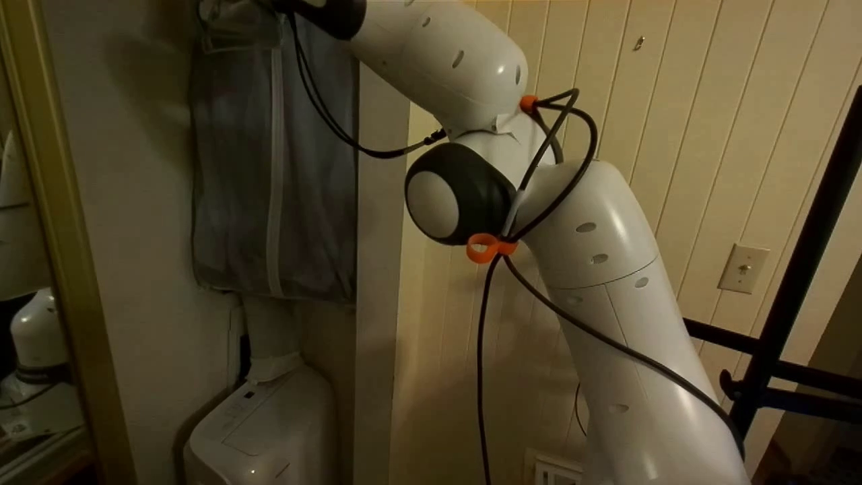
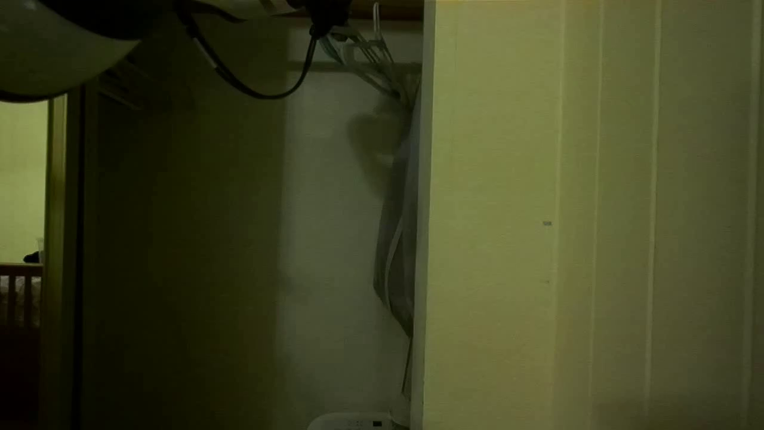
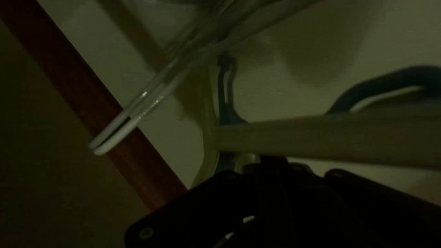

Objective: Rearrange the hangers

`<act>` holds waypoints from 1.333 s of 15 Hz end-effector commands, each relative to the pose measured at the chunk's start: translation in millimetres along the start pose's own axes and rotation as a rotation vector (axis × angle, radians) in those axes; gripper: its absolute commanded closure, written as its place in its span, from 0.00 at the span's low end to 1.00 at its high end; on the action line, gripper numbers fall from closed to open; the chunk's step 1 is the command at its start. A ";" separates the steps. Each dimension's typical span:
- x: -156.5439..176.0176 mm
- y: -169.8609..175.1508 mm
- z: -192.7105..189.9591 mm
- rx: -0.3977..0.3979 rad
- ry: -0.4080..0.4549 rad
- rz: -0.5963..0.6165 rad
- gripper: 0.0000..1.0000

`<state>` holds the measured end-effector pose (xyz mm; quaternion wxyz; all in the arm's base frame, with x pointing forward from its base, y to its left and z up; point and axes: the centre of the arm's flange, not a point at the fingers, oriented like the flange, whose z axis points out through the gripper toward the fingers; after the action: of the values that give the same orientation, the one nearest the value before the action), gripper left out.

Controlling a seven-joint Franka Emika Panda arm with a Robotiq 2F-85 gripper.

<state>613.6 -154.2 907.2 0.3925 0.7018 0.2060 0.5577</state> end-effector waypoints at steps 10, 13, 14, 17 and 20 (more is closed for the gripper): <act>-21.0 24.7 6.3 -0.073 -0.001 0.102 0.97; 1.2 21.7 2.9 -0.057 0.142 0.125 0.97; 10.1 21.4 -0.8 -0.056 0.196 0.133 0.97; 30.9 16.5 -13.3 -0.007 0.264 0.193 0.97; 45.9 7.8 -34.0 0.114 0.193 0.242 0.97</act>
<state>603.7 -127.6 926.4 0.3083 0.6464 0.1820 0.6738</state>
